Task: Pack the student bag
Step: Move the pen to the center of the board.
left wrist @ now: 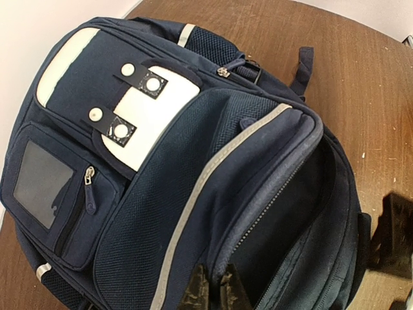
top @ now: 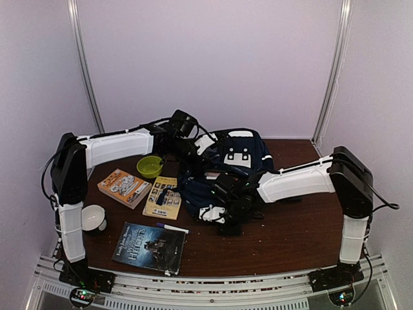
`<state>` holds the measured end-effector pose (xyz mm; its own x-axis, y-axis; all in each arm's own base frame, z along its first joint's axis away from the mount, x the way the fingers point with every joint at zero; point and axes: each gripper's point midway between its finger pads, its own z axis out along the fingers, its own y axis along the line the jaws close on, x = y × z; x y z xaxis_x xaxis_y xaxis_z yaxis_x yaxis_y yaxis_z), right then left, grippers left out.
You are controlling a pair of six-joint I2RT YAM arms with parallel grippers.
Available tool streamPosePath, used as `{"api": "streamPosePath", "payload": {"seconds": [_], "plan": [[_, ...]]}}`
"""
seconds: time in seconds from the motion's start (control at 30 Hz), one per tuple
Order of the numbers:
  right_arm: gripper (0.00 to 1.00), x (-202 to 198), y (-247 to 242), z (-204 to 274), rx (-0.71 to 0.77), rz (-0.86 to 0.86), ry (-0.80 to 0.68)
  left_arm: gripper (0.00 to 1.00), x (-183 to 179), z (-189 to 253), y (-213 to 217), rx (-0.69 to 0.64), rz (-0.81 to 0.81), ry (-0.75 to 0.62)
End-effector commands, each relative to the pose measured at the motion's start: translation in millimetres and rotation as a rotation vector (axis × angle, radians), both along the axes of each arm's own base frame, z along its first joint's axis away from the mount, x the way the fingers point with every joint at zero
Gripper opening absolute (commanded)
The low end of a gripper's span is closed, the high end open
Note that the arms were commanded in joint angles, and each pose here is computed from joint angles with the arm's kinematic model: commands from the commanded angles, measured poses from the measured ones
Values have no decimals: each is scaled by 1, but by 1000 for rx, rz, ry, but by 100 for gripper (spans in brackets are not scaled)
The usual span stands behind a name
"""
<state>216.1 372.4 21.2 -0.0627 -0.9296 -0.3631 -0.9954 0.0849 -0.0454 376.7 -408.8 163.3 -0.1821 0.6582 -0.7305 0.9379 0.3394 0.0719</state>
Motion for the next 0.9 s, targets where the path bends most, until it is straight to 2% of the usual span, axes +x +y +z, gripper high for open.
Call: {"api": "streamPosePath", "payload": {"seconds": [0.0,0.17,0.47,0.73,0.87], "plan": [[13,-10,-40,2,-100,-7,5,1,8,36,3,-63,19,-69],[26,-1,-6,25,13,-23,1,1,8,41,2,-77,25,-68],[29,-4,50,12,97,51,-19,1,-7,60,-7,-146,-42,-17],[32,9,92,9,189,57,-29,1,-4,68,-3,-147,-16,-41],[36,7,104,7,212,77,-18,1,-1,73,0,-155,-4,-49]]}}
